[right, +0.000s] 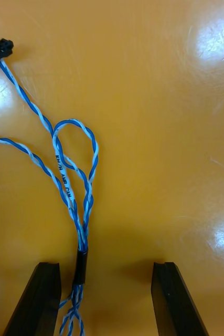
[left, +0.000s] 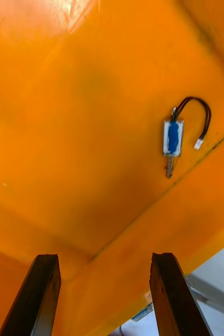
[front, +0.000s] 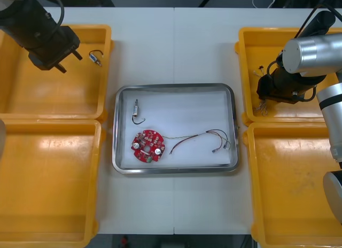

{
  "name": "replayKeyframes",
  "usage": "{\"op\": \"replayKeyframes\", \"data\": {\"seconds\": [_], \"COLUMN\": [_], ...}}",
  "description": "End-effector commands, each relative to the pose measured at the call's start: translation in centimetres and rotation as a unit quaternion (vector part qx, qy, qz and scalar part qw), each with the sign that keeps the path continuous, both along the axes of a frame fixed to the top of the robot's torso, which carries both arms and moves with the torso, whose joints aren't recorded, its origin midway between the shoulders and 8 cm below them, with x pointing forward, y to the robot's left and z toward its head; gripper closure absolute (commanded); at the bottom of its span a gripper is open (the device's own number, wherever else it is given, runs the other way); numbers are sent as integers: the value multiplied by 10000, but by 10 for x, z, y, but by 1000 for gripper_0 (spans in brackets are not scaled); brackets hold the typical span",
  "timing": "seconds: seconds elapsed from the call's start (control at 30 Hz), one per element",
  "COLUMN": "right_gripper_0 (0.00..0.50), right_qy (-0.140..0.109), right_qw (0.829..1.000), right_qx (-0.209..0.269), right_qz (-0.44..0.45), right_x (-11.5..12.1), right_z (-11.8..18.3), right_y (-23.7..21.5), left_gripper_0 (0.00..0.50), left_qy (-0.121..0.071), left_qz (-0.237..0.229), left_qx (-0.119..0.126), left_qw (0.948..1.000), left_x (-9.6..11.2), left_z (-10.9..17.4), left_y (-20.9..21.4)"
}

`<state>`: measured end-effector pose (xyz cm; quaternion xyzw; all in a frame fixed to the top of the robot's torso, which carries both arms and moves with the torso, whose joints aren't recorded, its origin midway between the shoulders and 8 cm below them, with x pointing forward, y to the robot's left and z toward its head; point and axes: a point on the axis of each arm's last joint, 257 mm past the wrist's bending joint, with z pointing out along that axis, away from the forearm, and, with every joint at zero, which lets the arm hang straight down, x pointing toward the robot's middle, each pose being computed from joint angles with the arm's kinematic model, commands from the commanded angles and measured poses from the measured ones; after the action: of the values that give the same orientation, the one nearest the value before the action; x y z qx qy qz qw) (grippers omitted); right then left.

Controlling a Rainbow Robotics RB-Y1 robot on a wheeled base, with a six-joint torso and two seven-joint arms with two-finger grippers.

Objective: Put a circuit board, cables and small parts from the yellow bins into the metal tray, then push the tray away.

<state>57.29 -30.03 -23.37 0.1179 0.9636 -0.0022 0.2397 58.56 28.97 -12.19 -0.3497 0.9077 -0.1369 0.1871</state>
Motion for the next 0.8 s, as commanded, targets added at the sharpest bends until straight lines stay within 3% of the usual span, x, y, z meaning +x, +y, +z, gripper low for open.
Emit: {"op": "replayKeyframes", "data": {"seconds": [0.03,0.07,0.13,0.2,0.27,0.4,0.8], "right_gripper_0": [58,105,351,477,500,500,500], "right_qy": [-25,-13,-15,10,62,120,269], "right_qw": [9998,9998,9998,9997,9996,9991,9977], "right_qx": [130,138,157,186,208,270,-82], "right_qz": [-122,-112,-128,-174,-198,-293,-623], "right_x": [-3,-3,-3,-5,-7,-12,-50], "right_z": [-8,-9,-9,-9,-10,-6,56], "right_y": [9,10,10,8,7,2,-39], "left_gripper_0": [0,0,0,0,0,0,0], "left_qy": [-740,-781,-938,-1008,-1081,-1239,-1546], "left_qz": [20,27,10,14,-20,-60,-225], "left_qx": [-44,-46,-28,3,47,79,73], "left_qw": [9972,9969,9956,9949,9941,9922,9877], "left_x": [34,36,48,56,63,76,99], "left_z": [52,52,53,50,48,42,15], "left_y": [13,13,10,9,6,-2,-33]}}
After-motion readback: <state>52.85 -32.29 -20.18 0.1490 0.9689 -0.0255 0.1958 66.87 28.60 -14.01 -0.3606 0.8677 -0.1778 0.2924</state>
